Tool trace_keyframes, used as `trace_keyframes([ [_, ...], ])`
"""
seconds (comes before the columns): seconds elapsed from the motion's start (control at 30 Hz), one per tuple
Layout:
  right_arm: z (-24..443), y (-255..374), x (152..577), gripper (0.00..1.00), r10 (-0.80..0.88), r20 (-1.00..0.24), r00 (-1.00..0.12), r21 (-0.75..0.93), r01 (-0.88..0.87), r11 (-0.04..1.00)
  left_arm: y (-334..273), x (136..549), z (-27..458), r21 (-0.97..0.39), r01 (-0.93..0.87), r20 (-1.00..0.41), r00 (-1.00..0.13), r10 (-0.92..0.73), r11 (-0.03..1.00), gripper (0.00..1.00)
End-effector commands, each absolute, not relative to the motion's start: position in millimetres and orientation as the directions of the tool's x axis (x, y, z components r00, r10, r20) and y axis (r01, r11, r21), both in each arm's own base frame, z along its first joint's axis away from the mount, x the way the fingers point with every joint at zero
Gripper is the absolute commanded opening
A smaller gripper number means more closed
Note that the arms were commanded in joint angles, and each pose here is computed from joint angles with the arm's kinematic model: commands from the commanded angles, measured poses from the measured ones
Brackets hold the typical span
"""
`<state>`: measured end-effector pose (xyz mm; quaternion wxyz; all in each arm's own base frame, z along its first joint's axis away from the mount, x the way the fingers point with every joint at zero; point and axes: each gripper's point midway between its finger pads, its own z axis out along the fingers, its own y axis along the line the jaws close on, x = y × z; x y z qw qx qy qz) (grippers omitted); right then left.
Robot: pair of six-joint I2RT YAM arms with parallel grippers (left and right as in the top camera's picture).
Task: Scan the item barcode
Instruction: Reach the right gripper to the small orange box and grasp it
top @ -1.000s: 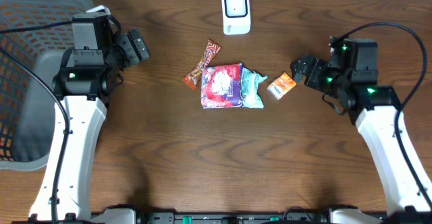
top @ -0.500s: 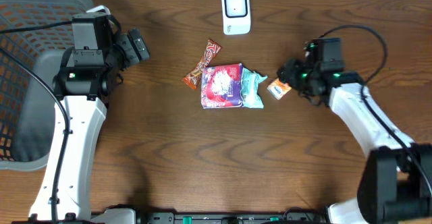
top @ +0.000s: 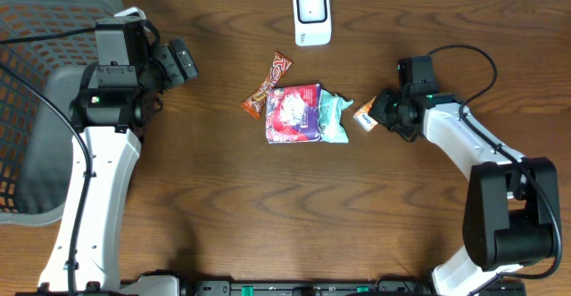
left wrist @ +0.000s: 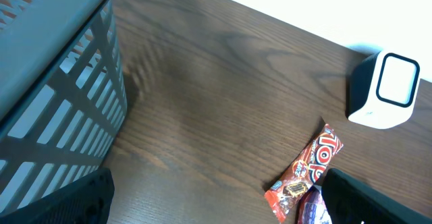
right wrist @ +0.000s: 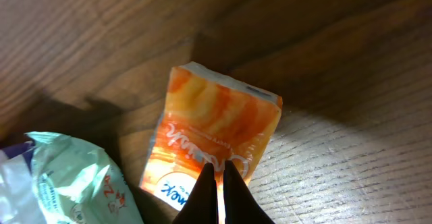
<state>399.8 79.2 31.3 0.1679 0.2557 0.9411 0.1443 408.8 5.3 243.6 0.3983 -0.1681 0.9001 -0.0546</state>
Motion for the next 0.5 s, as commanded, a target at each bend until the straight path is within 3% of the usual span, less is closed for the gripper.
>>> trace_keyframes([
  [0.0,33,78,405,0.02,0.547,-0.251,-0.798,0.354,0.451,0.820,6,411,247,-0.236,-0.262,-0.702,-0.619,-0.350,0.936,0.98],
  [0.47,23,67,394,0.01,0.550,-0.249,-0.797,0.286,0.483,0.828,6,411,247,-0.236,-0.262,-0.702,-0.619,-0.350,0.936,0.98],
])
